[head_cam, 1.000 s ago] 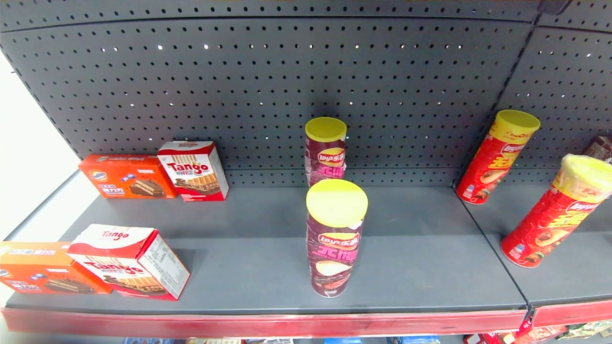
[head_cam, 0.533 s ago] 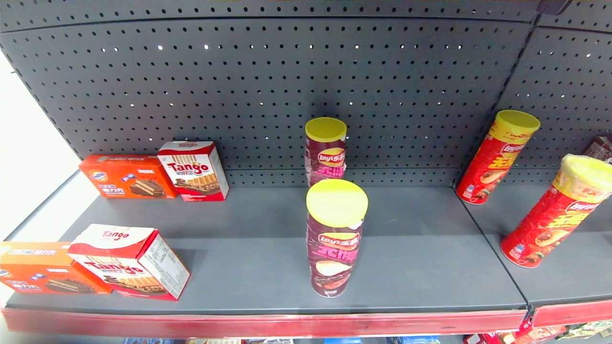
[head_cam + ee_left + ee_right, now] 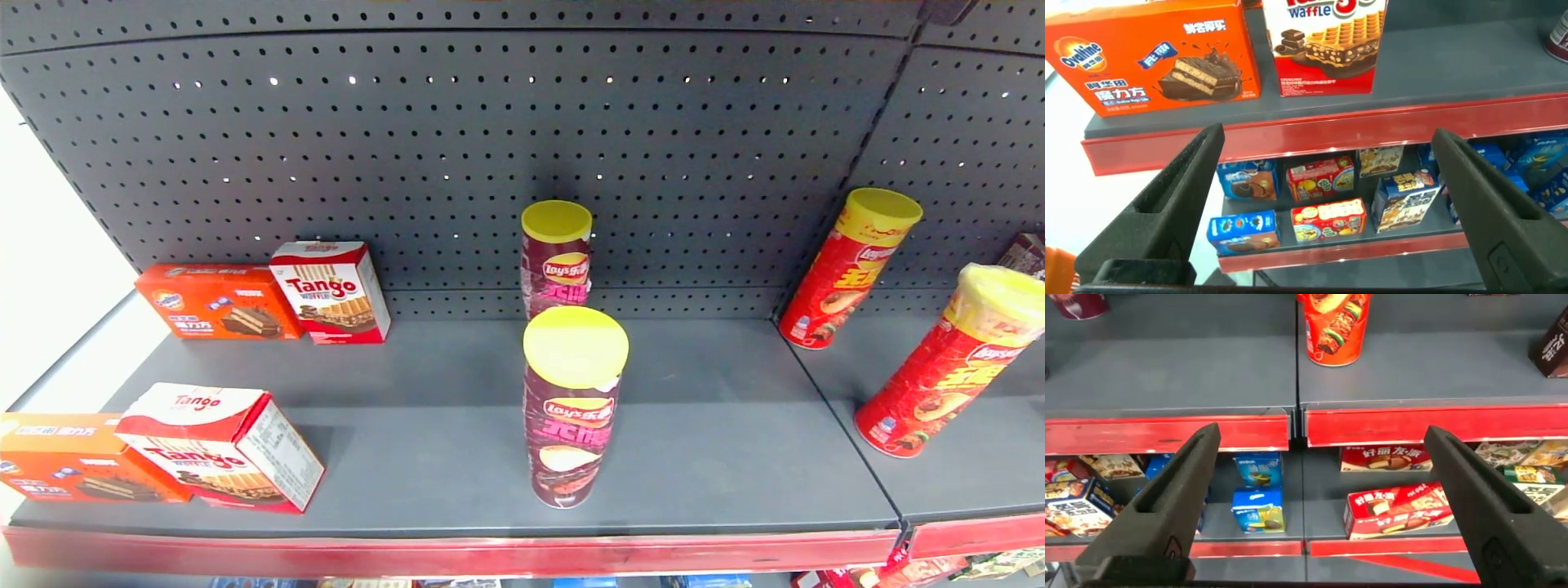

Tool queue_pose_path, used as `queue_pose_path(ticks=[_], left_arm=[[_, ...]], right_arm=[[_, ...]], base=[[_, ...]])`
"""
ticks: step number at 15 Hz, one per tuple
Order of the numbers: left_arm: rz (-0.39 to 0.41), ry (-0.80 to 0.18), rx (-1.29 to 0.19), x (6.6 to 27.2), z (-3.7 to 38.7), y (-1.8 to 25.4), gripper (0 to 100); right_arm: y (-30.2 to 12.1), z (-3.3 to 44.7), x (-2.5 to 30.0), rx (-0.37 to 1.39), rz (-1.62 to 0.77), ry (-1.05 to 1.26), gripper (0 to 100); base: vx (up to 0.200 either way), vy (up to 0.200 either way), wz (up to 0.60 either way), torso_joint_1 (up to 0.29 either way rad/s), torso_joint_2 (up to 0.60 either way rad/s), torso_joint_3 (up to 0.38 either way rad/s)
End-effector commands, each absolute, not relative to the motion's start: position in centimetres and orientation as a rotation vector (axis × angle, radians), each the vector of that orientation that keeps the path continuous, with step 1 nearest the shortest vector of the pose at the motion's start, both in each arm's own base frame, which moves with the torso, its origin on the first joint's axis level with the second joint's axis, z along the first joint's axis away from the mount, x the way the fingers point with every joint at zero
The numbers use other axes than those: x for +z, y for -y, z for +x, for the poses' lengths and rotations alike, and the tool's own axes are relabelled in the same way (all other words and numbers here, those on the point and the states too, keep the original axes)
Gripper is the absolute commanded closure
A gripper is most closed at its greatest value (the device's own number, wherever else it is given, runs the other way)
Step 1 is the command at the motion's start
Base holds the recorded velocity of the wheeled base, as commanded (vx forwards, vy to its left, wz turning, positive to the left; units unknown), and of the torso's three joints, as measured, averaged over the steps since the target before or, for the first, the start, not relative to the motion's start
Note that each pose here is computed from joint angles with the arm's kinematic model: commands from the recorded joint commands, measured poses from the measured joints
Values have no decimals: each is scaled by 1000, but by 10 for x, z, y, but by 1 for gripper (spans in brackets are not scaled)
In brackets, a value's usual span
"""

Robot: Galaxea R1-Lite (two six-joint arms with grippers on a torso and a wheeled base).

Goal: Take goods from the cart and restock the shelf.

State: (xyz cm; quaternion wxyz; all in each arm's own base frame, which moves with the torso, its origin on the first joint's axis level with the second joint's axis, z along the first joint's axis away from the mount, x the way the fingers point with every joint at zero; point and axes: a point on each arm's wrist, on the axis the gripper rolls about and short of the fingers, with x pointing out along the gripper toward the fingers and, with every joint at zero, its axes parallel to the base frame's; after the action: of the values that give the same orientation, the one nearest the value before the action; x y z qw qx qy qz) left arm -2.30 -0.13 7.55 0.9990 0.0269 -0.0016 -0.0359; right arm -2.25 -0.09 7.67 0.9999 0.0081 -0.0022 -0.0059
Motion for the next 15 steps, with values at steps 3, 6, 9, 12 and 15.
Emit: queue_pose_path(ticks=[3,6,9,12,15], left_arm=[[51,2,-69,75,-23,1,0],[60,2,-77,75,-23,1,0],[44,2,-67,75,-23,1,0],[43,1,-67,75,-23,1,0],[44,2,-69,75,-23,1,0]], right_arm=[[1,-22,76,-9,11,0,0],[1,-22,76,-9,9,0,0],[1,-22,76,-9,9,0,0],[1,-22,76,-8,9,0,0],[1,-22,76,-8,9,0,0]], base=[[0,0,0,0,0,0],[-67,0,0,4,1,1],[-67,0,0,1,-2,2],[0,0,0,0,0,0],[0,0,0,0,0,0]])
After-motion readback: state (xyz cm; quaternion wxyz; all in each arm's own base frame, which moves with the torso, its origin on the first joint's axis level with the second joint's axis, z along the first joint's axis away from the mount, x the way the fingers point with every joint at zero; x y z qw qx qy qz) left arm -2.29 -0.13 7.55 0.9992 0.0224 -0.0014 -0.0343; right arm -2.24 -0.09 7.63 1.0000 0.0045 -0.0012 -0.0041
